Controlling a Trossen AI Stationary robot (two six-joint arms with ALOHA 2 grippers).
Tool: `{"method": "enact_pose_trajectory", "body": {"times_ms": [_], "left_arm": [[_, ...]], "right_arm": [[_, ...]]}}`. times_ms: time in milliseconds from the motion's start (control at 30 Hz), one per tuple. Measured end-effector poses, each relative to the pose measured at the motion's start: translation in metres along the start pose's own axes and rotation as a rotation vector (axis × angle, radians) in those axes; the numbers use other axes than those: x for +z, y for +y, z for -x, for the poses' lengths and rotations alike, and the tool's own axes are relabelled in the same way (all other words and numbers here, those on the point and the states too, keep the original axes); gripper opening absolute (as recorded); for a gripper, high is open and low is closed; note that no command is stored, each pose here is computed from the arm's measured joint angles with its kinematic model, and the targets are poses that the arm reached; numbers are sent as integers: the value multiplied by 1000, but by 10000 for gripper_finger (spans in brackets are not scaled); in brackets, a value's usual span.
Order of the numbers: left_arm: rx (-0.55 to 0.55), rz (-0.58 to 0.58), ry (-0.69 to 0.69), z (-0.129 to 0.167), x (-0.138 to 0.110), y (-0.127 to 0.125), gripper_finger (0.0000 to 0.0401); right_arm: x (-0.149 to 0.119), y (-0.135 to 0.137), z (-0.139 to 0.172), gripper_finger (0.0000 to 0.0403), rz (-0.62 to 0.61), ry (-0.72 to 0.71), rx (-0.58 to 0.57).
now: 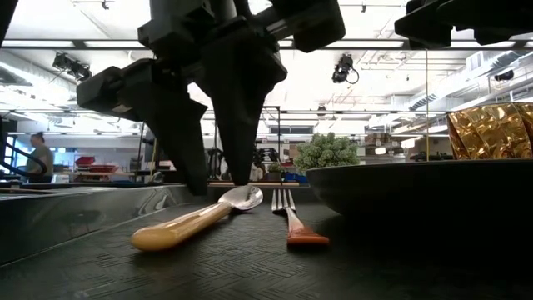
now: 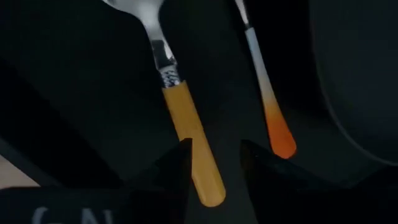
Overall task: Pick and place plate/cup/fork/spoon on tray
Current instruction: Put the orange spoon to the left of the orange fork on the black tray
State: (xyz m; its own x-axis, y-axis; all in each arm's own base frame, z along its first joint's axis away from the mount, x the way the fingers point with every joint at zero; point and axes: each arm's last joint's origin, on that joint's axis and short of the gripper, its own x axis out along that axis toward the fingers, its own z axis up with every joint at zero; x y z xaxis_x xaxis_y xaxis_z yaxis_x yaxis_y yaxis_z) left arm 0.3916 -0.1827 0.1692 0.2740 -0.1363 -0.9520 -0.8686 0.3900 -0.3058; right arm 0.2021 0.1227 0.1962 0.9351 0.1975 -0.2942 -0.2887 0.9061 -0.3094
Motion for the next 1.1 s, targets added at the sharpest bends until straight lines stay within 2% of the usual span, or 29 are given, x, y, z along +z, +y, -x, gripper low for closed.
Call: {"method": "enact_pose_trajectory", "body": {"times_ms": [900,1100], "left_arm": [[39,-28,-17,-12,-7,5,144],[18,-28,-31,-12,-7,3,144]], "right_arm": [[0,0,0,215,-2,-7,16],[1,0,0,215,-2,-9,16]]}}
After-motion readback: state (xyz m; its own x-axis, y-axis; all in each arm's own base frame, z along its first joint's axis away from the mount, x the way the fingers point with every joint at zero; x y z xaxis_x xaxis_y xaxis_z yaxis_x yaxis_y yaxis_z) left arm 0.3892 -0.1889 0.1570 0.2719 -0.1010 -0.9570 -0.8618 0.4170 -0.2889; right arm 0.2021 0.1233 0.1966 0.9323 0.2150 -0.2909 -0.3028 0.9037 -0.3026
